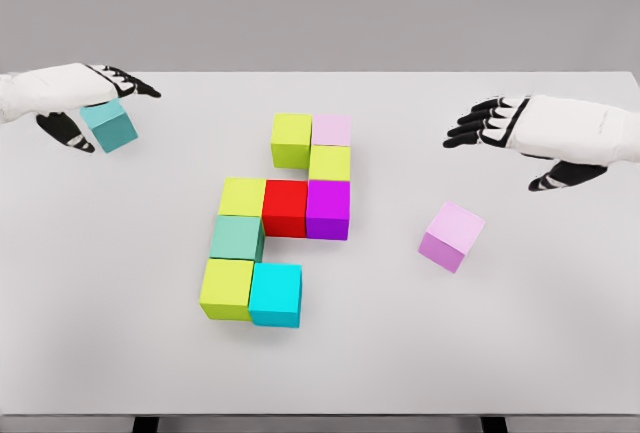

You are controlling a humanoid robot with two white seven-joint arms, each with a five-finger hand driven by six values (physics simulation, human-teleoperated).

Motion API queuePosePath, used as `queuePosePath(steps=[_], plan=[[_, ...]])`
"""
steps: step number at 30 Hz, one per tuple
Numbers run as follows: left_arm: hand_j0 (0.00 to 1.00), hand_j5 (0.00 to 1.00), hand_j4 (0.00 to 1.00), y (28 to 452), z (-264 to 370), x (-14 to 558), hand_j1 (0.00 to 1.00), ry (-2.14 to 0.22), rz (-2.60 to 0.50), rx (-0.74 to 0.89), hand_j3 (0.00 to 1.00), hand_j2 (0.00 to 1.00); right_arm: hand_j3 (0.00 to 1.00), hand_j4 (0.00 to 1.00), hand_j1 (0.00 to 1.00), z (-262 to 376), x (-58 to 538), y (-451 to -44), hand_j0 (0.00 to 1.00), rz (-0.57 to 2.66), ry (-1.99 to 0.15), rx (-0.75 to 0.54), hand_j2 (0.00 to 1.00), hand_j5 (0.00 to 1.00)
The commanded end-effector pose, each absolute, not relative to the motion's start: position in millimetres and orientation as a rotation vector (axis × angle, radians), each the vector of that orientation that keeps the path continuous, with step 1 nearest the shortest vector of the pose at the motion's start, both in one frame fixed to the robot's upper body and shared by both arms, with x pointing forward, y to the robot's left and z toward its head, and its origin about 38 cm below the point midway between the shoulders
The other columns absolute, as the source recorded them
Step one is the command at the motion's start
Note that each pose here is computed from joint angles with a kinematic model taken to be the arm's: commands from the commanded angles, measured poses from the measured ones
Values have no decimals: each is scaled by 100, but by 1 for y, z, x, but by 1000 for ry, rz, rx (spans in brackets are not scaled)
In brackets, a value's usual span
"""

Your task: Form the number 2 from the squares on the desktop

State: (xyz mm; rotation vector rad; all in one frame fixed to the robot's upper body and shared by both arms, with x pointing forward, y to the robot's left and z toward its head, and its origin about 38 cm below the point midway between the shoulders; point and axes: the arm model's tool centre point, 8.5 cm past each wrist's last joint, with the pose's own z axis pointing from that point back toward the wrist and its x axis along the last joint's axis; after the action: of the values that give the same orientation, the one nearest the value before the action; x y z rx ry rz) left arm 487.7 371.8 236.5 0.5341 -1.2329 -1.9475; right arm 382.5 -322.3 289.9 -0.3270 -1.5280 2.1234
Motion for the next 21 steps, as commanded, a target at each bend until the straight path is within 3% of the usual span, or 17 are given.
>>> queuePosePath(steps=[1,10,15,21], plan=[[100,100,100,366,206,500,100,-1137,-1961,536,100,100,100,100,100,278,380,-320,100,2131,-1499,-283,100,100],[98,98,98,385,223,510,98,-1039,-1982,668,98,98,100,100,100,239,387,-300,100,2225,-1408,-294,100,100],[92,92,92,390,229,512,92,-1008,-1988,724,92,92,100,100,100,229,387,-292,100,2238,-1401,-255,100,100],[97,97,97,400,192,523,97,-1017,-1821,605,97,97,100,100,100,219,384,-290,100,2259,-1370,-238,100,100]])
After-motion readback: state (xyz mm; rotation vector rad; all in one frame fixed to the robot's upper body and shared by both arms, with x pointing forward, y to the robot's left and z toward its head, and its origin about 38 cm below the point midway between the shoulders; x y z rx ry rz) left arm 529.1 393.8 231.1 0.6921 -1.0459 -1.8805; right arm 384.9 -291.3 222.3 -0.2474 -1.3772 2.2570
